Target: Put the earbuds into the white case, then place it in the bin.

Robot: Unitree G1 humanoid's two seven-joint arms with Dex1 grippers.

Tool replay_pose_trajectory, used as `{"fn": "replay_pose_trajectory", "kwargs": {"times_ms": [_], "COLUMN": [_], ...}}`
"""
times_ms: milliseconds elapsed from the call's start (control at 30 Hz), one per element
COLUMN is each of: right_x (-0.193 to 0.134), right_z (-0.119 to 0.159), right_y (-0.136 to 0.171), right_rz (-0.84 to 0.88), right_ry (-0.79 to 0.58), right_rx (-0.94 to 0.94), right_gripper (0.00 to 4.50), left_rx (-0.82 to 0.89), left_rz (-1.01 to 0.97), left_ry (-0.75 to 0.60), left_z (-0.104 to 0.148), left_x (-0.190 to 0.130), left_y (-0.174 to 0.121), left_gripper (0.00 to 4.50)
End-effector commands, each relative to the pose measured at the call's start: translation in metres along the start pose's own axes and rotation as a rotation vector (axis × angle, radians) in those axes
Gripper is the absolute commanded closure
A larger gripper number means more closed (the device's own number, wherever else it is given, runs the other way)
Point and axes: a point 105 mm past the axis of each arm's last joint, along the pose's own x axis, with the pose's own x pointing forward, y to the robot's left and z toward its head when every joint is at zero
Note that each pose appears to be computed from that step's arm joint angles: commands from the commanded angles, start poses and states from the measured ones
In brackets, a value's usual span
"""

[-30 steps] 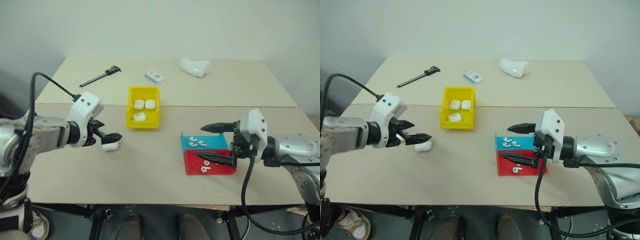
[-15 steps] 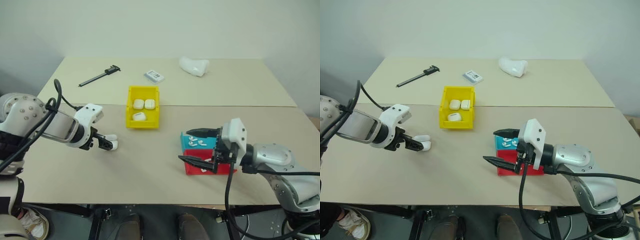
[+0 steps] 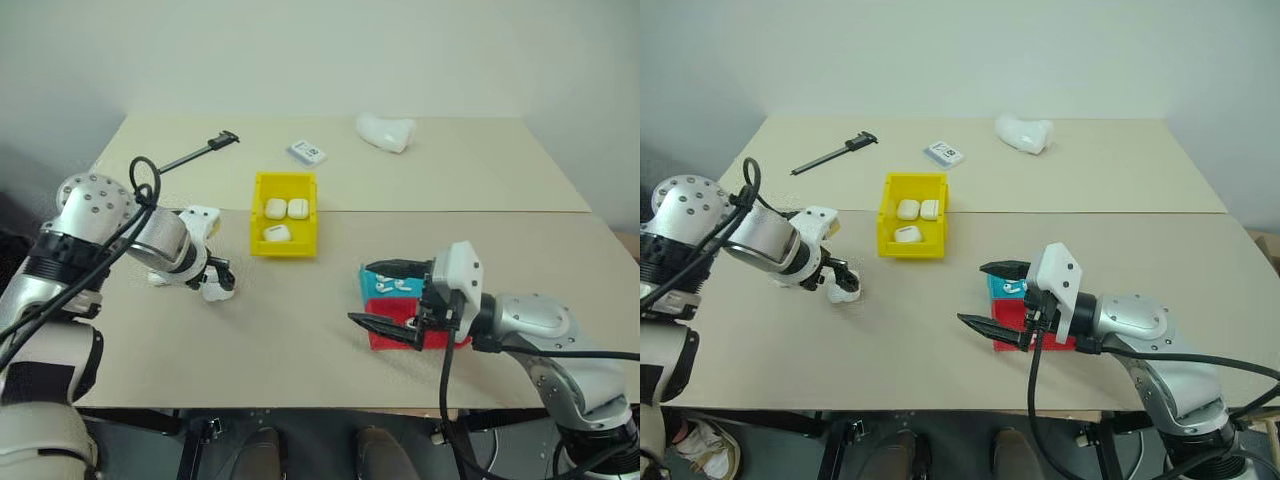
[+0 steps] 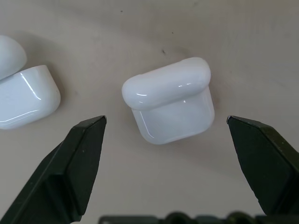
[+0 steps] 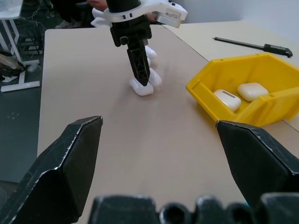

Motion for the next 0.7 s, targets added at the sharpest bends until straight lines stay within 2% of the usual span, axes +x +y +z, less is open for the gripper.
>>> {"fn": "replay_pose_trajectory", "kwargs": {"times_ms": [33,333,700], "right_x": [0.003,0.005,0.005], "right_z": [0.011,0.01,0.009], "right_y": [0.004,0.008,0.01], "right_rz": [0.005,0.0,-0.01], "right_ry": [-0.044,-0.054,-0.058], "right_rx": [-0.055,-0.051,-0.04], "right_gripper": [0.02,0.02,0.02], "left_rx": [-0.034,-0.094,-0.087], "left_rz": [0.026,0.057,0.067], "left_ry": [-0.023,-0.001,0.016], "left_z": [0.009,0.006,-0.001], "left_x": [-0.003,0.006,0.012], "left_y": [-0.002,-0.008,-0.012], "left_gripper": [0.0,0.0,0.0]}}
